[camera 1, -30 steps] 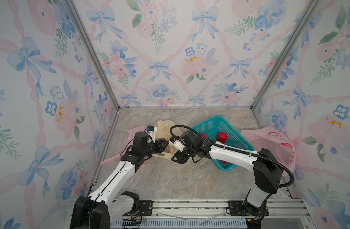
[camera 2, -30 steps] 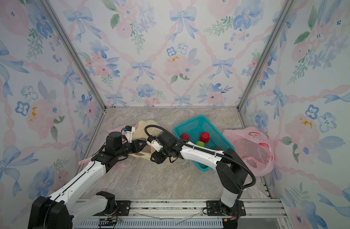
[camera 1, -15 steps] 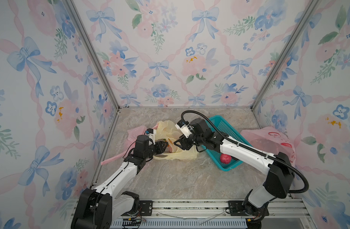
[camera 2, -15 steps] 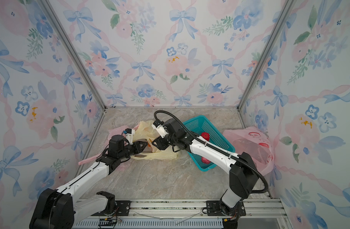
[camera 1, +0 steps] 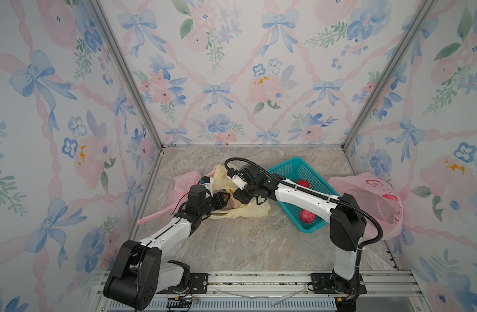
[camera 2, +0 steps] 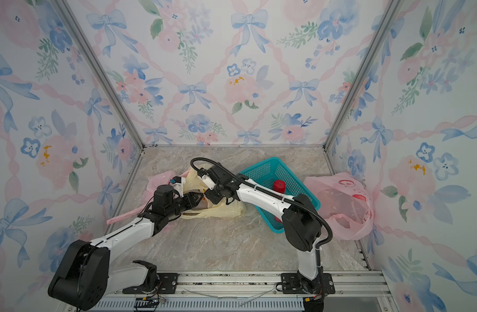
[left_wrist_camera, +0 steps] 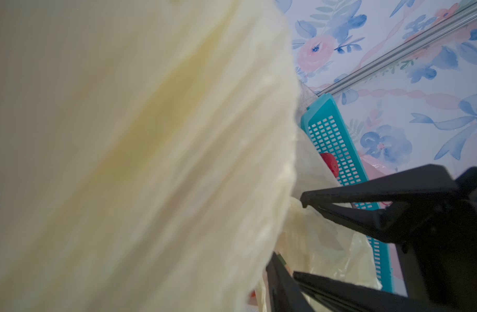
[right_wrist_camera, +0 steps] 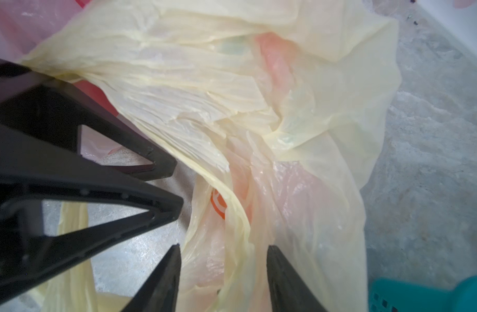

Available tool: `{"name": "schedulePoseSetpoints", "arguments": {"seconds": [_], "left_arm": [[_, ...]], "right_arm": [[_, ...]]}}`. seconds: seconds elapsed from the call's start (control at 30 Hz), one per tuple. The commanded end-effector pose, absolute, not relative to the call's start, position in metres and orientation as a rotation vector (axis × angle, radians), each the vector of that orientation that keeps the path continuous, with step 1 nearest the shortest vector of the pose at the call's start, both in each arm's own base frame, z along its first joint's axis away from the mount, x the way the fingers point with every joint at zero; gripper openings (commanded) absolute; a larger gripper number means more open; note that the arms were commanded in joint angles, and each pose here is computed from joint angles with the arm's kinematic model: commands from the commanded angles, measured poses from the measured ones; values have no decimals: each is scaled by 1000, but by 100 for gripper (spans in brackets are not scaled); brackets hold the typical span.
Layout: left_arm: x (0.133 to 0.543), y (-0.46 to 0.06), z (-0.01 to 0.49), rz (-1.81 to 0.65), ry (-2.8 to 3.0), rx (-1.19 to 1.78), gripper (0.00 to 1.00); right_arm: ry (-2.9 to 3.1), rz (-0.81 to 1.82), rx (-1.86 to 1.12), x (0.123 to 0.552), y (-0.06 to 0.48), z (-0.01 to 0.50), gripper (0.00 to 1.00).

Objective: Untie the knot of a plastic bag & take out the apple
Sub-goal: Untie the plastic bag at the center of the board.

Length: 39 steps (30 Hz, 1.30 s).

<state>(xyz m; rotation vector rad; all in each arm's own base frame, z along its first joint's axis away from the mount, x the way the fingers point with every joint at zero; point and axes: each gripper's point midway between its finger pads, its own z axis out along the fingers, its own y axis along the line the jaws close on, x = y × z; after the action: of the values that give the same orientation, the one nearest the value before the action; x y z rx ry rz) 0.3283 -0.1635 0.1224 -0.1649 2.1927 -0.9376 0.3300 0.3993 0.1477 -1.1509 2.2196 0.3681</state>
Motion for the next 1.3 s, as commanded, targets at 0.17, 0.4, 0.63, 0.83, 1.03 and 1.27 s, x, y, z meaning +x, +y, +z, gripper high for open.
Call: {"name": "schedulePoseSetpoints", "arguments": {"seconds": [0.17, 0.4, 0.63, 0.83, 1.03, 1.27], "left_arm": [[342, -180, 129, -1005, 2124, -106, 42], [345, -192, 123, -1059, 2113, -58, 39], [350, -197, 120, -1065, 2116, -31, 0], [346, -181, 124, -890, 2215, -13, 0], [329, -149, 142, -657, 2309, 7, 0], [304, -109, 162, -568, 2328, -60, 0]], "right_arm": [[2234, 190, -1161, 350, 397, 135, 44], [2251, 148, -1145, 359, 399, 125, 18], [2209, 217, -1086, 361, 403, 150, 0], [2130, 440, -939, 355, 393, 218, 0], [2124, 776, -708, 360, 368, 267, 0], [2177, 964, -510, 375, 339, 266, 0]]}}
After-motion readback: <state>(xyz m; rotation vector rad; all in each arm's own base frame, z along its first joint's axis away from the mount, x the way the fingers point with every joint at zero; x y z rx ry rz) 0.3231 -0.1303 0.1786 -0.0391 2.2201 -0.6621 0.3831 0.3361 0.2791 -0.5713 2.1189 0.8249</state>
